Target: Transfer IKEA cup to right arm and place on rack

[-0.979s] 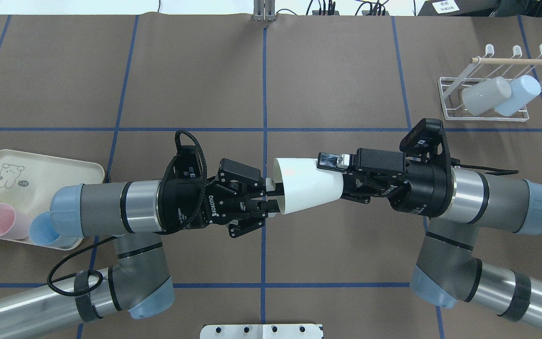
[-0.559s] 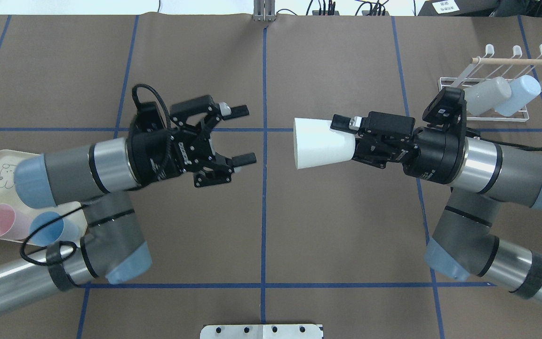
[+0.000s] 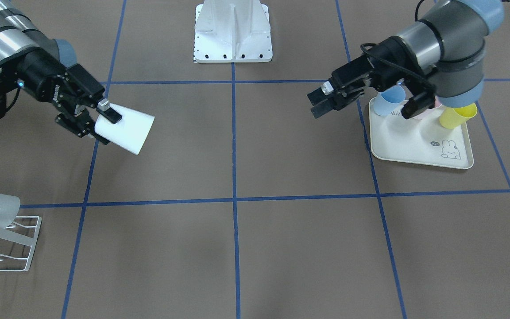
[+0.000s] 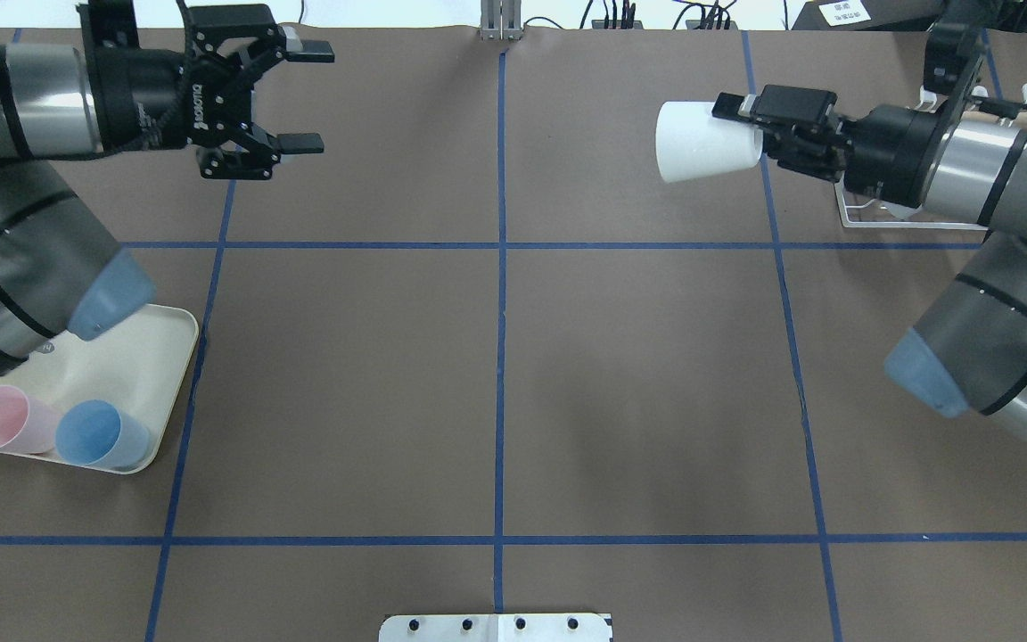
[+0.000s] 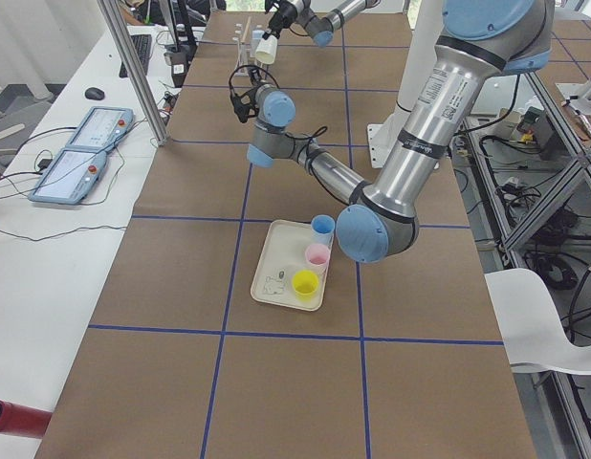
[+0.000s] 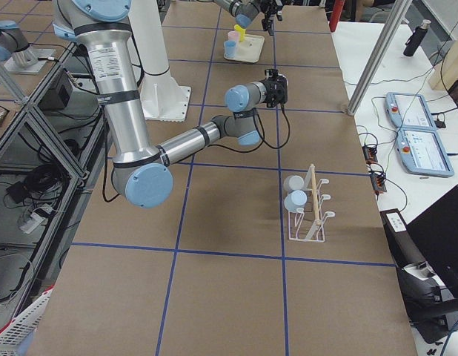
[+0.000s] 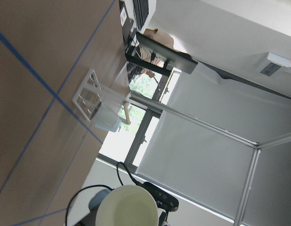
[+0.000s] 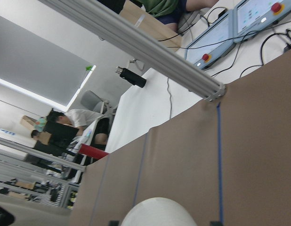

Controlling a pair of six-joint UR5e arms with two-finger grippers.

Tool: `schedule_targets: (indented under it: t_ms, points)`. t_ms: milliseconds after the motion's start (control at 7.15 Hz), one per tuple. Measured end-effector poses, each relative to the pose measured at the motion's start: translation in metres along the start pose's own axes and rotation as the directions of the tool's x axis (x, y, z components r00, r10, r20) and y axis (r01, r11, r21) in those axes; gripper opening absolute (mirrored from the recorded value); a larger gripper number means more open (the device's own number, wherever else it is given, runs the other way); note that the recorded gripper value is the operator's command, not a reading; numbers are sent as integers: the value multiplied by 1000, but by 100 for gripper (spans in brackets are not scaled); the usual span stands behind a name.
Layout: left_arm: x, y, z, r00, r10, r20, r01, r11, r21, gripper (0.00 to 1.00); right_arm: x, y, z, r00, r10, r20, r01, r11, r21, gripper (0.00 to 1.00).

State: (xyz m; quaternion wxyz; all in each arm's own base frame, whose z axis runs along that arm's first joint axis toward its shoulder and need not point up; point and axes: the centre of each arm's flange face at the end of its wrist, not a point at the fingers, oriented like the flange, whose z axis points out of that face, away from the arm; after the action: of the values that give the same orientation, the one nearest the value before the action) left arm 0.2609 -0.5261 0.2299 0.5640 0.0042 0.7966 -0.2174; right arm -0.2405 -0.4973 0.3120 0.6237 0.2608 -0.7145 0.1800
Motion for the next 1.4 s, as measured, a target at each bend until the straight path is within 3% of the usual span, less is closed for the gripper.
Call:
schedule_targets:
  t_ms: [140,280,559,699,839,979,1119,1259,1399]
  points:
    - [-3,-36,-32,989,99,110,-103,994,29,100,11,-43,-16,989,-75,-125,74,997,-15,17]
    - [-16,-65,-61,958,189,215,-203,978,43,100,22,-89,-42,959,-147,-244,134,989,-68,16]
    - [-40,-104,-98,876,301,377,-341,939,44,100,51,-162,-102,864,-278,-420,208,956,-204,16]
    - [-51,-120,-114,833,334,442,-390,920,38,100,71,-184,-123,799,-348,-491,232,931,-283,17]
    - [-59,-134,-128,786,363,501,-432,901,25,100,93,-197,-137,717,-433,-547,256,893,-371,17]
    - [-71,-150,-147,721,400,566,-485,875,0,100,119,-205,-147,617,-520,-590,270,845,-462,17]
    - [-87,-161,-164,657,429,620,-529,848,-26,100,142,-210,-151,555,-568,-608,258,812,-524,17]
    - [-103,-168,-177,608,443,658,-556,830,-45,100,163,-213,-152,531,-580,-618,231,801,-553,17]
    - [-111,-170,-183,586,447,676,-566,822,-53,100,179,-216,-152,523,-575,-629,203,801,-563,17]
